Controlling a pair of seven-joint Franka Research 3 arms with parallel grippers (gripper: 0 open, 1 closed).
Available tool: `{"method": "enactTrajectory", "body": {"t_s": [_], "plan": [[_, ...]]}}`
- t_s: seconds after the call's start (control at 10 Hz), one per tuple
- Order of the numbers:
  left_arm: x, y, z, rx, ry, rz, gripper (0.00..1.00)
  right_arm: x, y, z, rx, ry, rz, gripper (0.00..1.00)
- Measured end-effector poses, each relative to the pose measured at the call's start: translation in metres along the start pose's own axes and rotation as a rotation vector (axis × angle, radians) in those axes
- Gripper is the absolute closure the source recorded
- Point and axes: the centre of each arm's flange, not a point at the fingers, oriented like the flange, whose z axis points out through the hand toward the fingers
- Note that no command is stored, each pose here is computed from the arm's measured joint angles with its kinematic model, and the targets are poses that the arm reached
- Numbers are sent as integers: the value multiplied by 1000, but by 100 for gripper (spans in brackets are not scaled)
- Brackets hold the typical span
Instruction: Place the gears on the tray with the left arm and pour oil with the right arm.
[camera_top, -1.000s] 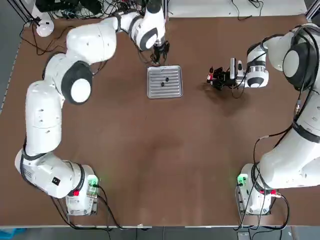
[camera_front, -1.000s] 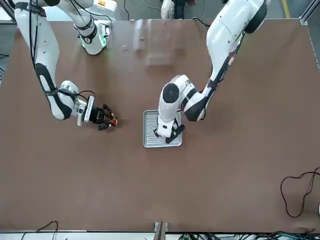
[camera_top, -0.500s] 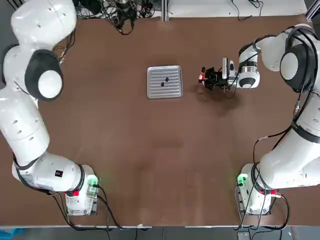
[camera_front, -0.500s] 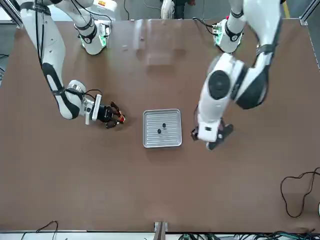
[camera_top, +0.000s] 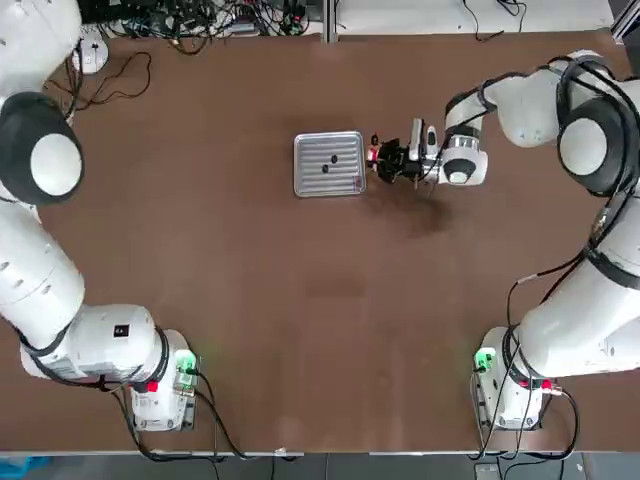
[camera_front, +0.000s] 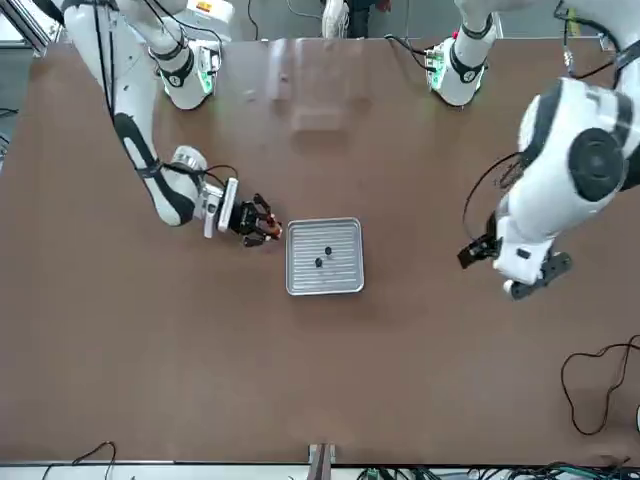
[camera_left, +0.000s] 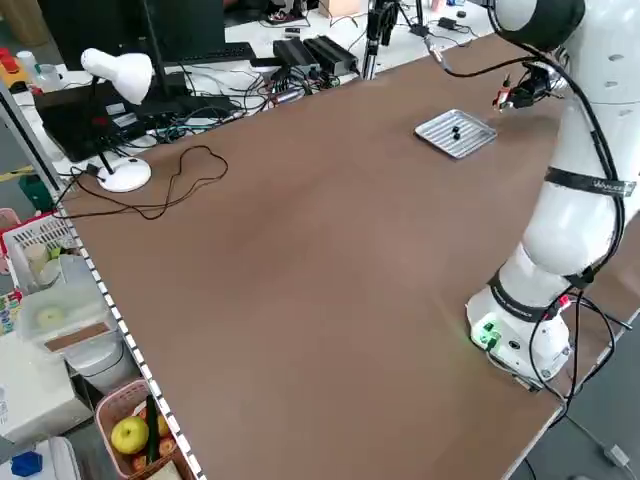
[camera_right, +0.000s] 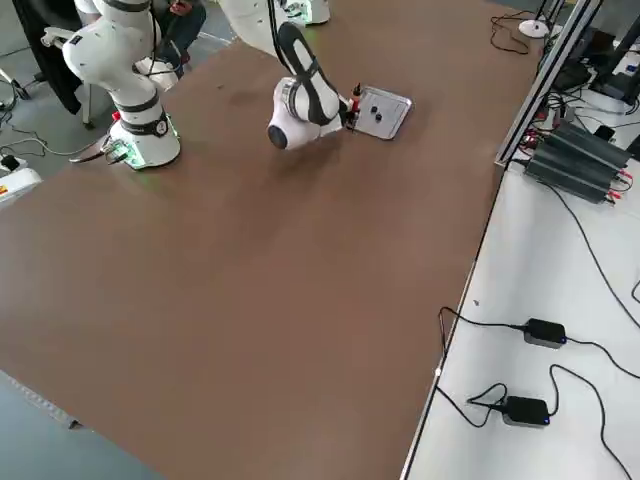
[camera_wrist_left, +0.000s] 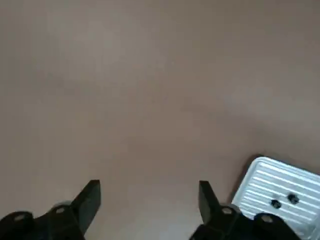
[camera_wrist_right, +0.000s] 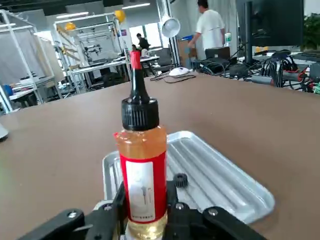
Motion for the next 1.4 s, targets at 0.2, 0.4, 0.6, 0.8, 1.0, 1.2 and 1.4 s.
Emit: {"method": "enactTrajectory", "body": {"t_s": [0.2,0.4,0.6,0.8,1.0,1.2,1.4], "plan": [[-3,-57,-37,33,-1,93,0,14,-22,22,-16,18,35,67],[-18,-94,-74,19,1,167,0,18,-44,43,-34,43,80,67],[-41,-98,-100,22,5,265,0,26,-71,71,-39,70,118,67],[-59,-101,-122,24,22,367,0,35,-93,94,-44,98,142,67],[-70,-103,-134,17,4,433,0,36,-102,103,-50,104,160,67],[-73,-88,-129,-9,-9,461,0,31,-99,107,-67,90,178,67],[-57,-90,-117,-14,-7,447,0,25,-96,115,-90,49,196,67]]}}
